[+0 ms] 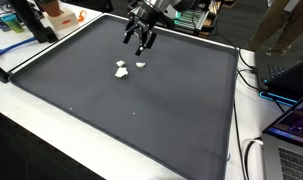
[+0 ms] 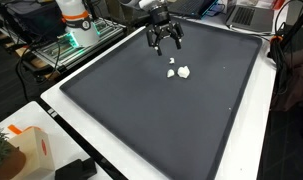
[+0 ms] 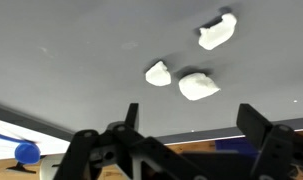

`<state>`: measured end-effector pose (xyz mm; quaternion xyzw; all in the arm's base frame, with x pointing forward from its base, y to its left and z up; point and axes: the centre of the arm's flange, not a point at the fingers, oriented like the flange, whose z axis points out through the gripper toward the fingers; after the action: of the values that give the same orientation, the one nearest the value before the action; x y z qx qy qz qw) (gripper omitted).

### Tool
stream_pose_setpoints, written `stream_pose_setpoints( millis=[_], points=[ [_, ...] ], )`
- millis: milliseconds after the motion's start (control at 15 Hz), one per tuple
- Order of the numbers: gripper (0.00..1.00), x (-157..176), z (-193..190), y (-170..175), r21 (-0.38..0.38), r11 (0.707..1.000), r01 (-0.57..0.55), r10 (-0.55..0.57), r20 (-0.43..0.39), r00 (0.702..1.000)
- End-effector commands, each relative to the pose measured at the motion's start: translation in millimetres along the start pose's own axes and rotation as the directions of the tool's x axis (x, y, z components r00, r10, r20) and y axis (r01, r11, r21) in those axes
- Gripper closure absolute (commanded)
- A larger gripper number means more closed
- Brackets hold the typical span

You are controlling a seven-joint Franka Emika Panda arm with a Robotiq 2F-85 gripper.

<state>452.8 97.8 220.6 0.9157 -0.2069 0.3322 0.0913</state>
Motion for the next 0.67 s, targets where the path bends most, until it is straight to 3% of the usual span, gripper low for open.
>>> stream_pose_setpoints(
  millis=[0, 467, 600],
  points=[
    [0.00, 11.0, 30.7, -2.3, -0.037, 0.999, -0.006, 0.004, -0.059, 0.998],
    [0.00, 63.0, 24.9, 10.7, 0.011, 1.000, -0.007, 0.007, 0.031, 0.999],
    [0.00, 73.5, 26.8, 15.1, -0.015, 1.000, 0.018, -0.017, 0.064, 0.998]
  ],
)
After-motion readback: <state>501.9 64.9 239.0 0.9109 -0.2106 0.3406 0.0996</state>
